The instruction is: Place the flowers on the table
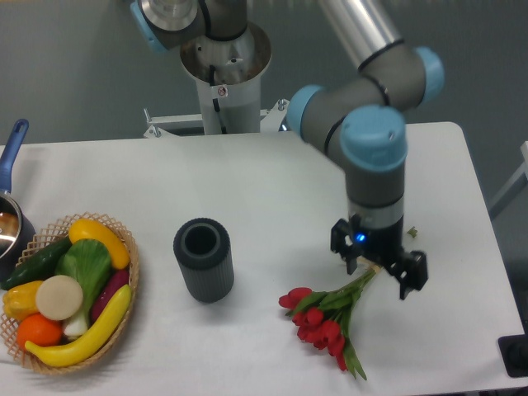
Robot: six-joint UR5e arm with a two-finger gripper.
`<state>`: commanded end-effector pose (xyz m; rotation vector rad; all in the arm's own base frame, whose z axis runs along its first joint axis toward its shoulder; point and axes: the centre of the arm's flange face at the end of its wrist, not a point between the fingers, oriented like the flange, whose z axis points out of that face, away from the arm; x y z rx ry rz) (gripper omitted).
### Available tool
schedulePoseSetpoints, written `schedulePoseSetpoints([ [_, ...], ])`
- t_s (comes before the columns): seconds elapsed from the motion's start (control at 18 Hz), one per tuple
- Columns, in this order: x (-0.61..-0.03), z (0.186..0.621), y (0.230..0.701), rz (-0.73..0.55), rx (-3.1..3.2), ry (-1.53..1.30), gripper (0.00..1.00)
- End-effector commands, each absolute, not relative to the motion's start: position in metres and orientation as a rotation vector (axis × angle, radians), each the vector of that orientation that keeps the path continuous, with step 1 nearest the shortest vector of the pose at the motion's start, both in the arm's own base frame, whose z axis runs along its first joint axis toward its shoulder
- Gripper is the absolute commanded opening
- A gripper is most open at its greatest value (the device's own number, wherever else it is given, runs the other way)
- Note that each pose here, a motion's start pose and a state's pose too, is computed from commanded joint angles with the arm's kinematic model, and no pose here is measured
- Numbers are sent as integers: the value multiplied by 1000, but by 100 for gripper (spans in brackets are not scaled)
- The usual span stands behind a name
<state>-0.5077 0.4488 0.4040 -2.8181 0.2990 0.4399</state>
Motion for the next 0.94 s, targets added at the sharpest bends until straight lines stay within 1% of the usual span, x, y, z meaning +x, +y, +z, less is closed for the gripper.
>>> schedulePoseSetpoints([
  [0.22,-512,416,418,390,-2844,441,100],
  [0.33,-515,429,399,381,-2820,489,100],
  [0.44,-514,437,377,398,-2818,536,100],
  [0.67,-514,437,333,398,-2761,641,100],
  [0.94,-510,435,327,390,-2750,641,100],
])
